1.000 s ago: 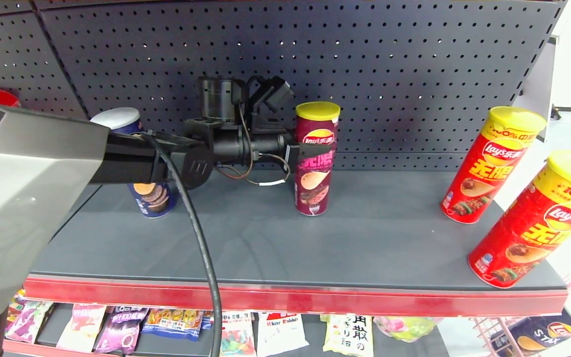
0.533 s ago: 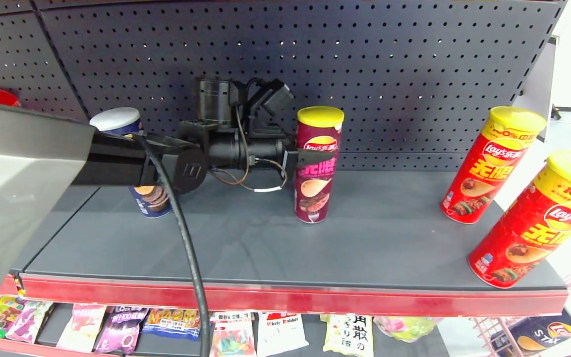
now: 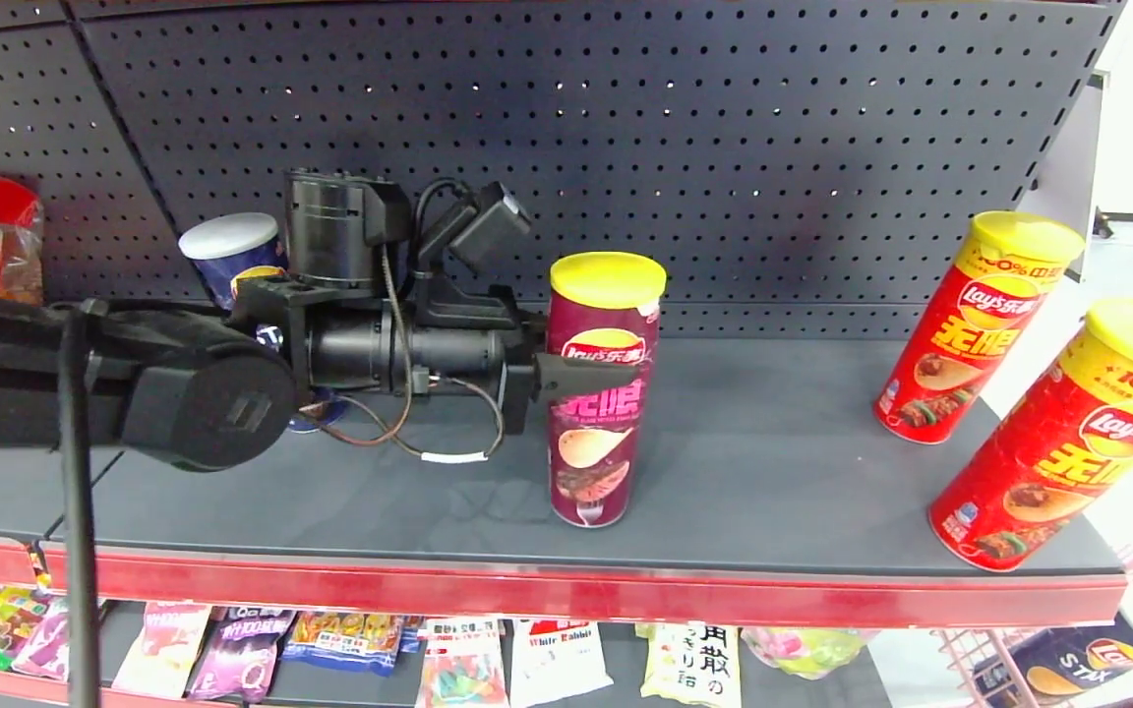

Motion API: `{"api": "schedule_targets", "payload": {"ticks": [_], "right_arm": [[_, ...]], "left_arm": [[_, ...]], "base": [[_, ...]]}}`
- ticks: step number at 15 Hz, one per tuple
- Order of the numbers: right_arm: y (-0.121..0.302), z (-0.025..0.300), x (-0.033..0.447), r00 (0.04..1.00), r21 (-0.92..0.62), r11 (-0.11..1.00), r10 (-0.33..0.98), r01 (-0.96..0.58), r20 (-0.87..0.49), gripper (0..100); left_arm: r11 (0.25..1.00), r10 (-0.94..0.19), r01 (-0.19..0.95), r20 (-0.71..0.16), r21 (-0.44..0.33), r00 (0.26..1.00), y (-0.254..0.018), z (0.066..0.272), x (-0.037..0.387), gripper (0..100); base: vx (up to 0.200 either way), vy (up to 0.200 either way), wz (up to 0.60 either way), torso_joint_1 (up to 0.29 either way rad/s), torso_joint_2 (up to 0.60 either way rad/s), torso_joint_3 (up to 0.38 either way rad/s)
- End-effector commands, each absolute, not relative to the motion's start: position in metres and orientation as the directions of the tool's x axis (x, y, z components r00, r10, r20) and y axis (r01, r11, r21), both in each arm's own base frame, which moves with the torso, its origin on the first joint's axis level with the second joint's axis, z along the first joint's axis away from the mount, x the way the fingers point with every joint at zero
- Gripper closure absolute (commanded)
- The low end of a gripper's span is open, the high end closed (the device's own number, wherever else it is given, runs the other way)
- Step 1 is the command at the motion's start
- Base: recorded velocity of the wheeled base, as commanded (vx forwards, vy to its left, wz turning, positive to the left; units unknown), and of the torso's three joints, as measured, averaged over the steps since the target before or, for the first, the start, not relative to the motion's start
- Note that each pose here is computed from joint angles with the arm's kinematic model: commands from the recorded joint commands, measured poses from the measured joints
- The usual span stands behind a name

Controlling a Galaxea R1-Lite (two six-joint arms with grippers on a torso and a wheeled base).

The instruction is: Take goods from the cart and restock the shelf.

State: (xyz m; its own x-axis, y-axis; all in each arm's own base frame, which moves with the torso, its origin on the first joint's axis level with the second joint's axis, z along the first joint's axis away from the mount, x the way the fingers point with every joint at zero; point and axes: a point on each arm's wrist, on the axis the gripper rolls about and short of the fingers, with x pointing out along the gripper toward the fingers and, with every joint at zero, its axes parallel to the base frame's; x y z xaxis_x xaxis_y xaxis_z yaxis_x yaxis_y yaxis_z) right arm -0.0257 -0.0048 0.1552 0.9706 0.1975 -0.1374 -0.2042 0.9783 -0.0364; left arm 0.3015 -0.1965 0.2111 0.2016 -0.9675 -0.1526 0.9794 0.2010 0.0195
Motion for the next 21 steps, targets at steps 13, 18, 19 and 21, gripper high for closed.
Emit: {"api": "schedule_targets", "payload": {"ticks": [13,18,19,21], "right_arm": [[-0.005,0.157,-0.024,0.969,-0.037,0.978,0.198,-0.205,-0.145,100],[-0.005,0.157,-0.024,0.969,-0.037,0.978,0.198,-0.205,-0.145,100],[-0.004,0.157,-0.024,0.969,-0.036,0.978,0.199,-0.206,-0.147,100],[-0.005,0.158,-0.024,0.970,-0.036,0.978,0.199,-0.206,-0.142,100]], "left_arm": [[0.191,-0.968,0.982,-0.164,0.002,0.189,-0.187,0.189,0.270,100],[0.195,-0.968,0.981,-0.160,-0.010,0.191,-0.184,0.192,0.267,100],[0.201,-0.968,0.980,-0.158,-0.014,0.196,-0.184,0.193,0.267,100],[0.202,-0.967,0.979,-0.159,-0.016,0.197,-0.183,0.192,0.267,100]], "base": [[0.000,0.000,0.00,0.000,0.00,0.000],[0.000,0.000,0.00,0.000,0.00,0.000],[0.000,0.000,0.00,0.000,0.00,0.000],[0.000,0.000,0.00,0.000,0.00,0.000]]}}
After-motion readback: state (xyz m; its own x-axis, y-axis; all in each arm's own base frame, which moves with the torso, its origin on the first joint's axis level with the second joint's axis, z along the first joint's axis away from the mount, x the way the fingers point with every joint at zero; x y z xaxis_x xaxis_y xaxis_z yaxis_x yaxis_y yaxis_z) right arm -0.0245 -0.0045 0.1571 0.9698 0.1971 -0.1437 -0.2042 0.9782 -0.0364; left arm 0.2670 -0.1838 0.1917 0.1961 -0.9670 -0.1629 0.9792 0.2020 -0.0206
